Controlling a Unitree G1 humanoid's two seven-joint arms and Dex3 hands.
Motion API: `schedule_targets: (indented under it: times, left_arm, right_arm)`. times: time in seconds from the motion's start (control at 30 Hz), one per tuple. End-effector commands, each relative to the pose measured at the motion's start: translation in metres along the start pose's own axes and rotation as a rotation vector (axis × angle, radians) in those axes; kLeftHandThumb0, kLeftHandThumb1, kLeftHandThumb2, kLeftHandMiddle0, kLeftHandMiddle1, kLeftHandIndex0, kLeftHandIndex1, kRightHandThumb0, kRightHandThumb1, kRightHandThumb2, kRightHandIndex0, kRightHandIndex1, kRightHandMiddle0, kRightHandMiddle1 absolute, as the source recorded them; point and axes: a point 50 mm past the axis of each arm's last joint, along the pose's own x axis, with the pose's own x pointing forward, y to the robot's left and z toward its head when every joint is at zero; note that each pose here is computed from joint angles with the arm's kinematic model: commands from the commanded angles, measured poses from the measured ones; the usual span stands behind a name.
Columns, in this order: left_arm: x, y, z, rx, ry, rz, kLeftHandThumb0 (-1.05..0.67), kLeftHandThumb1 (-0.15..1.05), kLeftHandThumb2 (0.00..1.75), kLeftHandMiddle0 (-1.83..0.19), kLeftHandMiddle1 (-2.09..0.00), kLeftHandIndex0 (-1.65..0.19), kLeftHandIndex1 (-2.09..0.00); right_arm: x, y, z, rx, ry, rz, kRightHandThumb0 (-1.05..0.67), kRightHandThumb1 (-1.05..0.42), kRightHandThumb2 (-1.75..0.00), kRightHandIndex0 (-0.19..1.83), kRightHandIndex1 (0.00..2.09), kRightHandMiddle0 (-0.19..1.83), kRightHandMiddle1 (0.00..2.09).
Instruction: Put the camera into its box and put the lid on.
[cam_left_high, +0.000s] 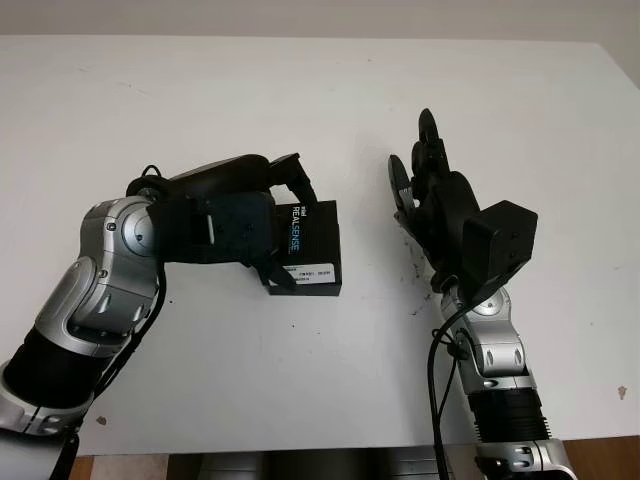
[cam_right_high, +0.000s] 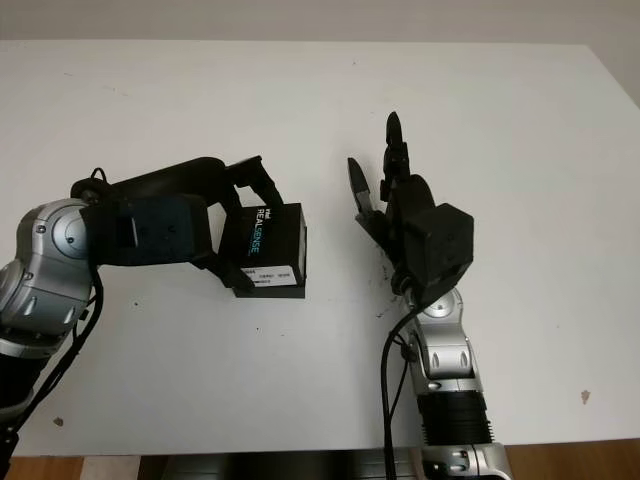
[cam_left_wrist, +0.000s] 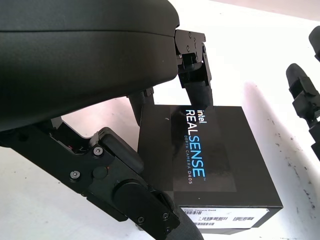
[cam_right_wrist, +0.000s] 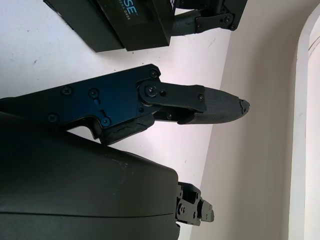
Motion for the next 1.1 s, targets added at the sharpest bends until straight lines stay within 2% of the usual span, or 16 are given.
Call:
schedule_targets:
  times: [0.0,0.17,0.3,0.6,0.93,1.07]
  left_arm:
    - [0.001,-0.005,0.002,-0.001,-0.009,-0.016,-0.17,0.94,0.05,-0.27,-1.90,-0.18,-1.80]
    - [0.003,-0.008,0.003,-0.004,-0.011,-0.026,-0.17,0.94,0.05,-0.25,-1.80,-0.18,-1.77]
    - [0.004,-0.009,0.004,-0.014,-0.018,-0.031,-0.18,0.93,0.05,-0.26,-1.84,-0.19,-1.80]
    - [0.006,-0.013,0.002,-0.020,-0.035,-0.026,-0.18,0.94,0.05,-0.26,-1.78,-0.17,-1.80]
    - [0.003,-0.015,0.000,0.006,-0.032,-0.045,-0.17,0.94,0.05,-0.29,-1.81,-0.20,-1.81]
    - [0.001,-0.018,-0.001,-0.003,-0.034,-0.059,-0.14,0.93,0.05,-0.29,-1.73,-0.21,-1.80]
  right_arm:
    - [-0.001,0.001,0.001,0.004,-0.009,0.002,-0.74,-1.05,-0.48,-0.18,0.05,-0.14,0.06]
    - [-0.001,0.001,0.001,0.003,-0.007,0.002,-0.74,-1.05,-0.48,-0.18,0.05,-0.14,0.05]
    - [-0.001,0.001,0.001,0.002,-0.005,0.001,-0.74,-1.05,-0.48,-0.18,0.05,-0.15,0.05]
    - [-0.002,0.001,0.000,0.002,-0.005,0.000,-0.73,-1.05,-0.48,-0.18,0.05,-0.15,0.05]
    - [-0.002,0.001,0.000,-0.003,-0.001,-0.002,-0.74,-1.05,-0.47,-0.18,0.05,-0.14,0.05]
    - [-0.002,0.001,0.000,0.012,-0.001,-0.004,-0.72,-1.05,-0.47,-0.18,0.05,-0.14,0.05]
